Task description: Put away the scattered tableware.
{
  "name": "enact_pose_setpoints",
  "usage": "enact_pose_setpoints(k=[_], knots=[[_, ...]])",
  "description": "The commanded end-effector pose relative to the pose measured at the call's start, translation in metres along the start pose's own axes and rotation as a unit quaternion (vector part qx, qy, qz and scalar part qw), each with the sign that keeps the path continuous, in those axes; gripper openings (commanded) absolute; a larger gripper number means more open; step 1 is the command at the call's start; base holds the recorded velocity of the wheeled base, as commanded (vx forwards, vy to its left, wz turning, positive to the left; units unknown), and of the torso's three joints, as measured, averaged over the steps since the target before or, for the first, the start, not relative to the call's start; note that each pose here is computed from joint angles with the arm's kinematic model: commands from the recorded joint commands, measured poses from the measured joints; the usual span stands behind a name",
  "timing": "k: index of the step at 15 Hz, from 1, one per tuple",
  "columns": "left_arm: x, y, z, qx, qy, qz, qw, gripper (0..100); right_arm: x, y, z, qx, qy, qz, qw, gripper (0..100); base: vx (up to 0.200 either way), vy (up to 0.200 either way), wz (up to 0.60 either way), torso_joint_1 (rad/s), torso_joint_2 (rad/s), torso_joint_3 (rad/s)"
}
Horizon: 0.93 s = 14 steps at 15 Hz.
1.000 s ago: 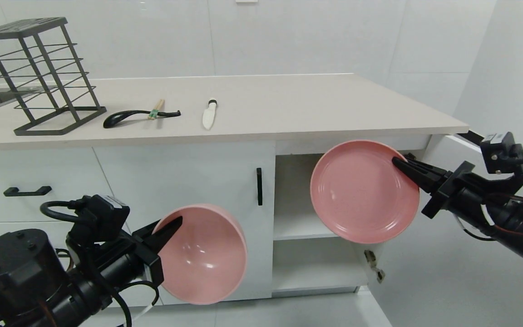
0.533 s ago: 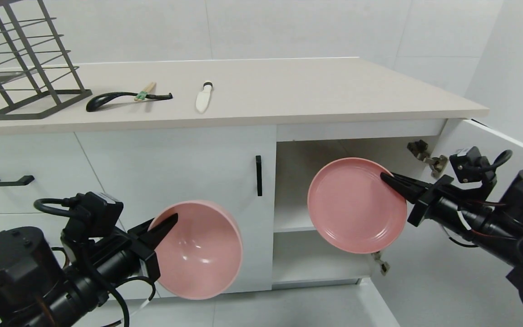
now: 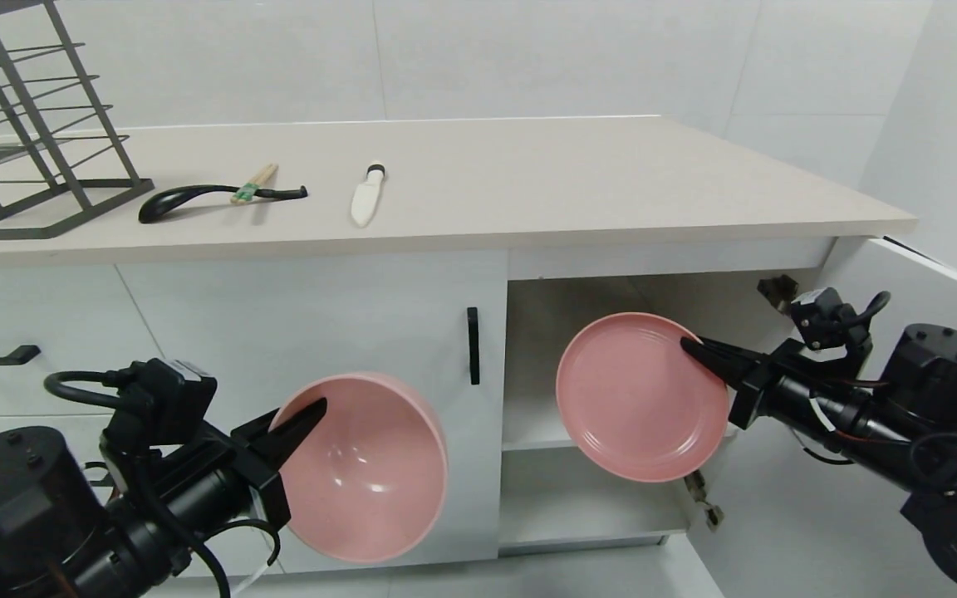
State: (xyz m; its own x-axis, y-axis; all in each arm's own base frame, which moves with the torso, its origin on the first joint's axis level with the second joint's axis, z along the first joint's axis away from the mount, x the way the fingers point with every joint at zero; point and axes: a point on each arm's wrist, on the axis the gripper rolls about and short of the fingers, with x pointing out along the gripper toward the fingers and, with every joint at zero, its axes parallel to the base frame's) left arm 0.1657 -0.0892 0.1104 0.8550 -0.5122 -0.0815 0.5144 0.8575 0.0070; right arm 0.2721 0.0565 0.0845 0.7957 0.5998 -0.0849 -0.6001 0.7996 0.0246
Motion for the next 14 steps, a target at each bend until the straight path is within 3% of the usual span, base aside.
enact_pose_setpoints(k=[1, 6, 11, 14], knots=[[0.0, -0.003, 0.0, 0.0, 0.001, -0.007, 1.0, 0, 0.004, -0.001, -0.013, 0.011, 0.022, 0.002, 1.0, 0, 0.0, 0.0, 0.0, 0.0, 0.0, 0.0], [-0.001, -0.005, 0.0, 0.003, 0.0, -0.013, 0.9999, 0, 0.003, 0.013, -0.026, 0.023, 0.053, 0.023, 0.998, 0, 0.0, 0.0, 0.0, 0.0, 0.0, 0.0], [0.002, -0.005, 0.001, 0.005, -0.002, -0.013, 0.9999, 0, -0.003, 0.014, -0.058, 0.056, 0.118, 0.022, 0.991, 0, 0.0, 0.0, 0.0, 0.0, 0.0, 0.0], [0.01, -0.003, 0.007, 0.004, -0.019, -0.011, 0.9997, 0, -0.002, 0.011, -0.062, 0.06, 0.124, 0.017, 0.99, 0, 0.0, 0.0, 0.0, 0.0, 0.0, 0.0]])
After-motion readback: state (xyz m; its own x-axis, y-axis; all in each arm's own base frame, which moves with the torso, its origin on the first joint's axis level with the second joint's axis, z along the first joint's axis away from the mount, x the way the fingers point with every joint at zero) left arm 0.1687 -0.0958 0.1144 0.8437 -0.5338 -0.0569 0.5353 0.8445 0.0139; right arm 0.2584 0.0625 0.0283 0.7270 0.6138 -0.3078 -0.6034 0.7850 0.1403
